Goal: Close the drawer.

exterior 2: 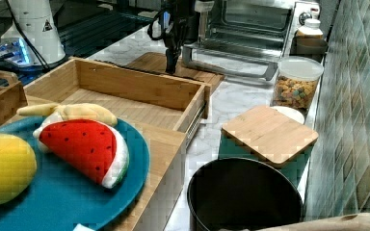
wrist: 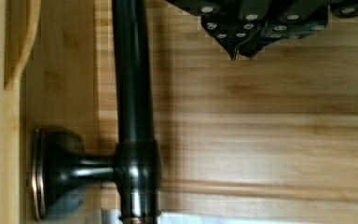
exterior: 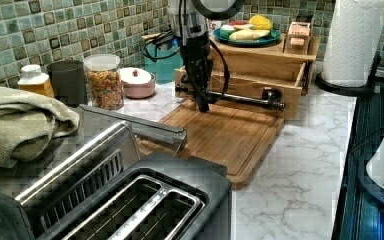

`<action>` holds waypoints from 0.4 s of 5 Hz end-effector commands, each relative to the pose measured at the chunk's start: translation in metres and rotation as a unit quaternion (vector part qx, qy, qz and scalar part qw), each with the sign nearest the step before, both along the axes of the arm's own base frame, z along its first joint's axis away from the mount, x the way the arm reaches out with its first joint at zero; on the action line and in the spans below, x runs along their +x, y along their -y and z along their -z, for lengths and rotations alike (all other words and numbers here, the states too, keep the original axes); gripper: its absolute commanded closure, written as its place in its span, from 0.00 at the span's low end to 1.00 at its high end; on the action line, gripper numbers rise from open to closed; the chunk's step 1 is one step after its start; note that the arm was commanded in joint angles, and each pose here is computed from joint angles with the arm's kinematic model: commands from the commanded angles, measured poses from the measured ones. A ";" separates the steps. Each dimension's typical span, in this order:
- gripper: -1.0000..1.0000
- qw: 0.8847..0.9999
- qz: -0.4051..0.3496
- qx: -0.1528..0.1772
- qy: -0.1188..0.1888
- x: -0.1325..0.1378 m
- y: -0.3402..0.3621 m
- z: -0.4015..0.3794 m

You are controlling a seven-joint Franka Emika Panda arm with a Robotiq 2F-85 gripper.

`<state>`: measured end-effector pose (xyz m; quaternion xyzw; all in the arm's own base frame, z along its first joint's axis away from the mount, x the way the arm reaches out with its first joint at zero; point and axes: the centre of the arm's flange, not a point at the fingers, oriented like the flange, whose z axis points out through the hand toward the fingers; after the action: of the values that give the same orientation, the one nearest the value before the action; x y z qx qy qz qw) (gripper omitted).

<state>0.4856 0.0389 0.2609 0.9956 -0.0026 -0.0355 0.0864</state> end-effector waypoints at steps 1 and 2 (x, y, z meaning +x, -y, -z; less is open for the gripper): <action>1.00 1.000 0.015 -0.002 -0.011 -0.011 0.100 -0.002; 1.00 1.000 0.002 -0.010 0.006 -0.017 0.142 -0.010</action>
<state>0.4687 -0.0237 0.2426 0.9932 0.0425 -0.0630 0.0877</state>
